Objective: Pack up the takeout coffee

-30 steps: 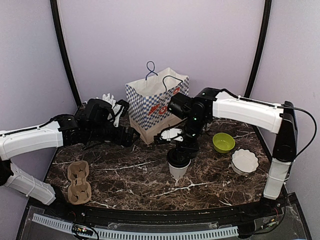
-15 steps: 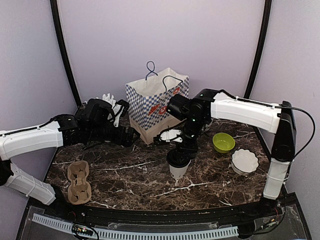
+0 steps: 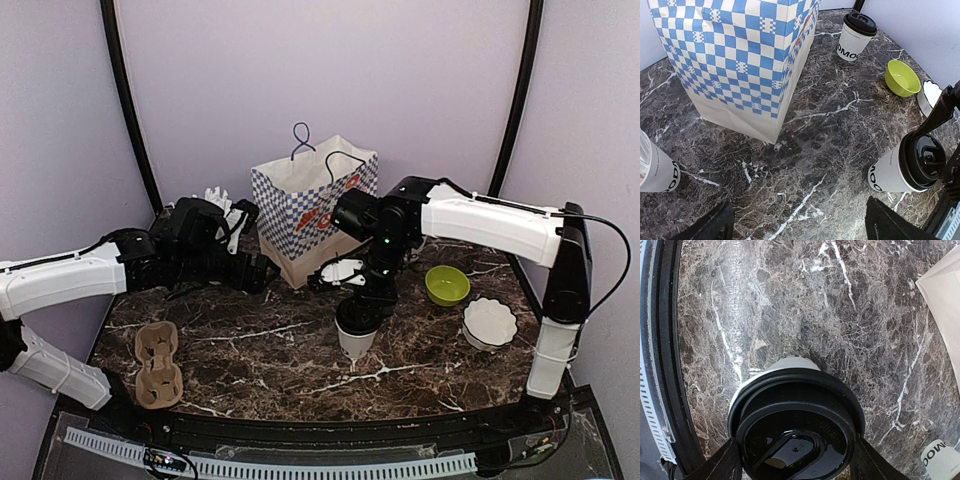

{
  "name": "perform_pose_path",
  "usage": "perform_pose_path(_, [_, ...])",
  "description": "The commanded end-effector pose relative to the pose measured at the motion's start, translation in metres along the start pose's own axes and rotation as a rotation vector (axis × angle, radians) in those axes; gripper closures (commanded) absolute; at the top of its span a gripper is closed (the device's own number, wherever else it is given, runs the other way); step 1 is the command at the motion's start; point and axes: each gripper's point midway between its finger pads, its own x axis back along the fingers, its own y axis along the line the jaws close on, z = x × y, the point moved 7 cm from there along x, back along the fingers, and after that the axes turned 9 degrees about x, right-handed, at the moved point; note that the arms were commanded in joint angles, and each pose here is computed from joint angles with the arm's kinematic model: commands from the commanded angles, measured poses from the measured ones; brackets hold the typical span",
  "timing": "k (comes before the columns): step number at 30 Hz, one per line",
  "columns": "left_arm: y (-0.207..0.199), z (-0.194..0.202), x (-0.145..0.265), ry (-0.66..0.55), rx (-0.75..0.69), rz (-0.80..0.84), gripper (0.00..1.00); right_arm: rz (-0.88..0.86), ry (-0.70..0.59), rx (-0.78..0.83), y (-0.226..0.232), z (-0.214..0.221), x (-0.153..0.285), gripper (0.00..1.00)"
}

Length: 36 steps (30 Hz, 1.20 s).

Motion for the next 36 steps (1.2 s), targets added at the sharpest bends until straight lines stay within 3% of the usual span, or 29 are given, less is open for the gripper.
perform_pose_path(1, [0.000,-0.002,-0.001,-0.008,-0.013,0.002,0.07,0.028,0.004,0.004,0.002,-0.004,0.012,0.34])
perform_pose_path(36, [0.002,0.002,-0.002,0.002,-0.011,-0.006,0.07,-0.054,0.094,0.011,0.011,0.005,-0.032,0.31])
